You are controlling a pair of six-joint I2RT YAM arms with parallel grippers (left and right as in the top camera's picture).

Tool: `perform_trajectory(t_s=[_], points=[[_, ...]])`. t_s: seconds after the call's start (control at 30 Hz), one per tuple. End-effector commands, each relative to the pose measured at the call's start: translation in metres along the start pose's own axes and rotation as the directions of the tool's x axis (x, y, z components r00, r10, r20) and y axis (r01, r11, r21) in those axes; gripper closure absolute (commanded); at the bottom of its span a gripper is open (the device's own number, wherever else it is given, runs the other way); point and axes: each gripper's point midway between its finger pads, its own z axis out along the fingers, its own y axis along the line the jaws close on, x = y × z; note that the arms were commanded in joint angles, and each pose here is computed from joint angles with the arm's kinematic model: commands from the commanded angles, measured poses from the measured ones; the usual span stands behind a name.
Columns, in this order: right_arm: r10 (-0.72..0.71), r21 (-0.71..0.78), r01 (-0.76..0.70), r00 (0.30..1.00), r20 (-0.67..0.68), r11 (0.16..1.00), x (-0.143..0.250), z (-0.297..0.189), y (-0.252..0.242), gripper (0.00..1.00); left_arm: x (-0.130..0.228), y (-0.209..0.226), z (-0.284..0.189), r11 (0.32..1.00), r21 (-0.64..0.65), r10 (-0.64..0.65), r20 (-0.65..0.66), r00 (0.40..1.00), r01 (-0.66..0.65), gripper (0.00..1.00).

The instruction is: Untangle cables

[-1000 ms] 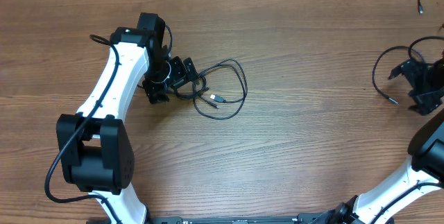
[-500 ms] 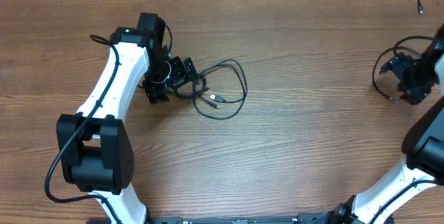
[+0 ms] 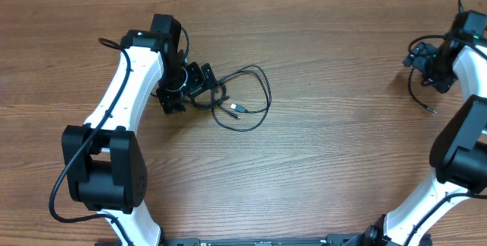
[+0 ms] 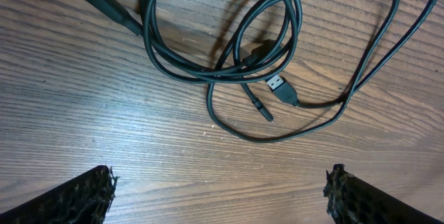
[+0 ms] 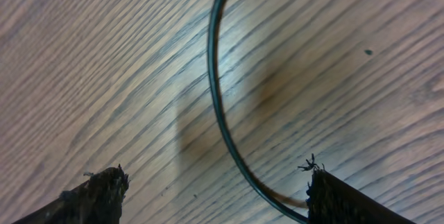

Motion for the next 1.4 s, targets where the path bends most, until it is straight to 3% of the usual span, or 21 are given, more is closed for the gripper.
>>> perform_trajectory(t_s=[0.0,0.3,0.53,0.77,1.03,1.13,1.27,1.37], points=[[-0.059,0.074,0.059,0.998,-0.005,0.995,0.006,0.011,-0.002,0.18,-0.002,-0.005,-0.004,0.999,0.002,0.033,0.016,0.999,-0.033,0.0],[-0.068,0.109,0.076,0.995,-0.076,0.991,0.022,0.032,-0.01,0.32,-0.002,-0.005,-0.004,0.999,0.002,0.033,0.016,0.999,-0.033,0.0],[-0.069,0.108,0.076,0.995,-0.072,0.991,0.021,0.035,-0.01,0.32,-0.002,-0.005,-0.004,0.999,0.002,0.033,0.016,0.999,-0.033,0.0],[-0.065,0.13,0.074,0.995,-0.073,0.989,0.026,0.047,-0.018,0.45,-0.002,-0.005,-0.004,0.999,0.002,0.033,0.016,0.999,-0.033,0.01],[-0.065,0.127,0.073,0.996,-0.067,0.989,0.025,0.064,-0.018,0.46,-0.002,-0.005,-0.004,0.999,0.002,0.033,0.016,0.999,-0.033,0.0],[-0.065,0.13,0.074,0.995,-0.077,0.989,0.027,0.071,-0.019,0.58,-0.002,-0.005,-0.004,0.999,0.002,0.033,0.016,0.999,-0.033,0.01],[-0.064,0.127,0.073,0.995,-0.071,0.989,0.026,0.073,-0.018,0.82,-0.002,-0.005,-0.004,0.999,0.002,0.033,0.016,0.999,-0.033,0.01],[-0.063,0.088,0.07,0.995,-0.072,0.994,0.026,0.073,-0.011,0.9,-0.002,-0.005,-0.004,0.999,0.002,0.033,0.016,0.999,-0.033,0.0]])
